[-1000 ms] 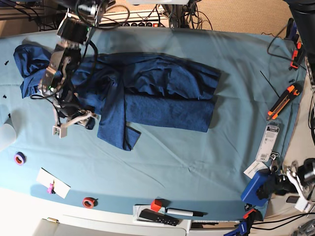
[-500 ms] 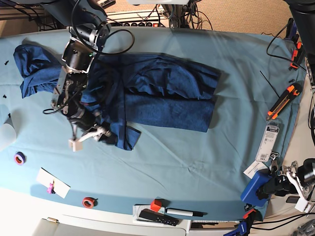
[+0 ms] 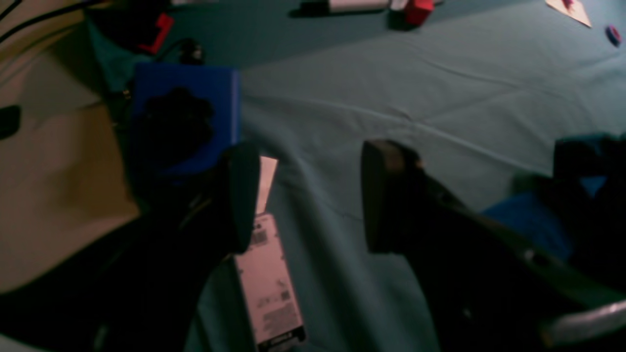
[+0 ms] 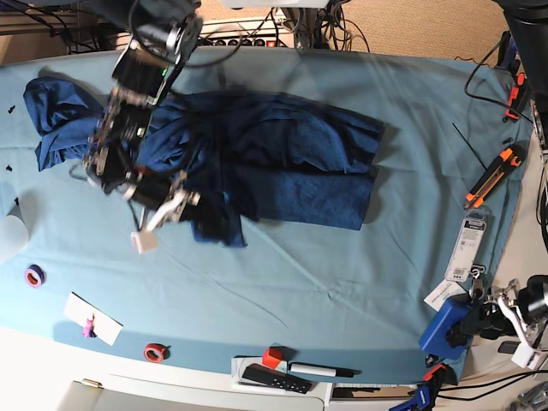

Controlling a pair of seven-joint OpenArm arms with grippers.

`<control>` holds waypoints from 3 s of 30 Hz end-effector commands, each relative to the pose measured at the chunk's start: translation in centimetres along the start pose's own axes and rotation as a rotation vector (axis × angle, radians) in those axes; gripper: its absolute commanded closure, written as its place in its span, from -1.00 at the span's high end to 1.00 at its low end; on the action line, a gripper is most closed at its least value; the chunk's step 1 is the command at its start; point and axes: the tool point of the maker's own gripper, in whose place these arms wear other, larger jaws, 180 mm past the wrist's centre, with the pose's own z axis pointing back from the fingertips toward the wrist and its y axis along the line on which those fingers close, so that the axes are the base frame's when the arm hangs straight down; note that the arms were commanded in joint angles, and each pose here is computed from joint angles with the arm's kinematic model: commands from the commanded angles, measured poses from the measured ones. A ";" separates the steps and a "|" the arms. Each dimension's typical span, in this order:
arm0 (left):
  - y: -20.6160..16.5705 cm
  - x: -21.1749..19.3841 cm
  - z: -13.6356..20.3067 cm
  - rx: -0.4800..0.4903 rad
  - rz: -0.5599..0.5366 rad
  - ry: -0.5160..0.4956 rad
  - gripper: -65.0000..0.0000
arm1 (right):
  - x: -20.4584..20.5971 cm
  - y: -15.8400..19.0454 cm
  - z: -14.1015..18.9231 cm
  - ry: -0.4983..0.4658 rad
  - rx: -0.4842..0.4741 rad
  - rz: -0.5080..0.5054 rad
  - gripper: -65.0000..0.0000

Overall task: Layout the t-shirt on the table in an organized manner, then fold the t-shirt properly
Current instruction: 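Drag the right gripper across the shirt strip toward its other end, then grasp the shirt strip end with the left gripper, right gripper holding the other end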

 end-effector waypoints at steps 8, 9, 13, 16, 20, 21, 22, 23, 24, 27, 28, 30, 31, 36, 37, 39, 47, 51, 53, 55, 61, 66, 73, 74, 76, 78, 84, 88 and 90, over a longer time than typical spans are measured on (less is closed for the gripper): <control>0.1 3.0 1.0 0.002 -0.019 -0.082 -0.09 | -2.0 7.0 -0.1 0.035 0.090 0.189 -1.00; 0.0 3.0 0.8 0.004 -0.008 -0.081 -0.09 | -2.7 7.7 -0.5 0.057 0.109 0.198 -1.00; -1.1 2.9 -0.5 -0.025 0.006 -0.085 -0.09 | -4.5 9.2 -2.4 0.106 0.125 0.252 -1.00; -2.1 2.5 -1.6 -0.052 0.014 -0.083 -0.09 | -5.2 9.9 -3.6 0.134 0.117 0.308 -1.00; -3.2 1.7 -2.9 -0.070 0.015 -0.068 -0.09 | -6.3 11.0 -4.6 0.173 0.132 0.358 -1.00; -3.4 1.6 -3.1 -0.074 0.018 -0.072 -0.09 | -6.6 11.2 -4.9 0.189 0.136 0.371 -1.00; -3.6 1.4 -3.4 -0.079 0.021 -0.076 -0.09 | -7.0 11.4 -5.1 0.204 0.138 0.385 -1.00; -3.8 1.3 -3.6 -0.084 0.025 -0.081 -0.09 | -7.2 11.6 -5.3 0.212 0.137 0.398 -1.00; -4.0 1.0 -3.9 -0.090 0.029 -0.080 -0.09 | -7.4 11.7 -5.5 0.219 0.135 0.413 -1.00; -4.5 0.6 -4.3 -0.103 0.033 -0.075 -0.09 | -7.8 11.8 -6.1 0.232 0.118 0.459 -1.00; -4.6 0.5 -4.3 -0.105 0.034 -0.074 -0.09 | -7.9 11.7 -6.2 0.237 0.104 0.467 -1.00; -4.7 0.6 -4.4 -0.107 0.034 -0.077 -0.09 | -8.0 11.7 -6.5 0.239 0.089 0.485 -1.00; -4.7 0.6 -4.4 -0.107 0.034 -0.077 -0.09 | -8.1 11.7 -6.6 0.244 0.085 0.492 -1.00; -4.8 0.6 -4.4 -0.109 0.035 -0.077 -0.09 | -8.0 12.6 -7.1 0.222 0.102 0.499 -1.00; -4.8 0.6 -4.5 -0.109 0.035 -0.077 -0.09 | -7.8 13.0 -7.3 0.210 0.111 0.499 -1.00; -4.8 0.6 -4.4 -0.110 0.035 -0.078 -0.09 | -7.4 13.9 -7.7 0.189 0.138 0.511 -0.69; -4.7 0.3 -4.4 -0.108 0.035 -0.067 -0.09 | -5.9 16.0 -8.7 0.168 0.186 0.573 -0.05; -4.8 -0.6 -4.6 -0.111 0.041 -0.041 -0.09 | -4.3 14.5 -8.3 0.160 0.134 0.573 -0.05; -4.9 -1.8 -4.7 -0.116 0.046 -0.014 -0.09 | -3.1 12.9 -7.3 0.134 0.077 0.549 -0.05; -5.2 -3.4 -4.7 -0.130 0.066 0.032 -0.09 | -1.5 10.6 -5.8 0.100 0.000 0.517 -0.05; -9.2 -8.1 -3.8 -0.344 0.288 0.141 -0.01 | 3.5 3.6 1.2 -0.071 -0.252 0.398 -0.05; -11.7 -11.6 -2.8 -0.463 0.365 0.235 0.12 | 5.6 -0.8 7.6 -0.169 -0.374 0.327 -0.05; -12.8 -17.6 -2.0 -0.467 0.442 0.345 0.12 | 5.8 -4.3 14.1 -0.209 -0.499 0.290 -0.05; -13.0 -18.6 -1.8 -0.469 0.454 0.364 0.12 | 5.8 -4.6 14.7 -0.211 -0.511 0.283 -0.05; -13.4 -20.4 -1.4 -0.469 0.478 0.395 0.12 | 5.7 -4.9 15.7 -0.223 -0.527 0.269 -0.05; -13.8 -21.9 -1.0 -0.471 0.498 0.423 0.12 | 5.8 -5.1 16.5 -0.236 -0.532 0.270 -0.05; -15.2 -25.1 -0.3 -0.478 0.551 0.464 0.12 | 6.1 -4.7 16.9 -0.266 -0.509 0.258 -0.05; -17.0 -26.1 -0.7 -0.499 0.558 0.483 0.12 | 6.1 -4.7 16.9 -0.266 -0.508 0.258 -0.05; -18.1 -26.3 -1.2 -0.515 0.541 0.491 0.12 | 6.1 -4.7 16.9 -0.267 -0.507 0.258 -0.05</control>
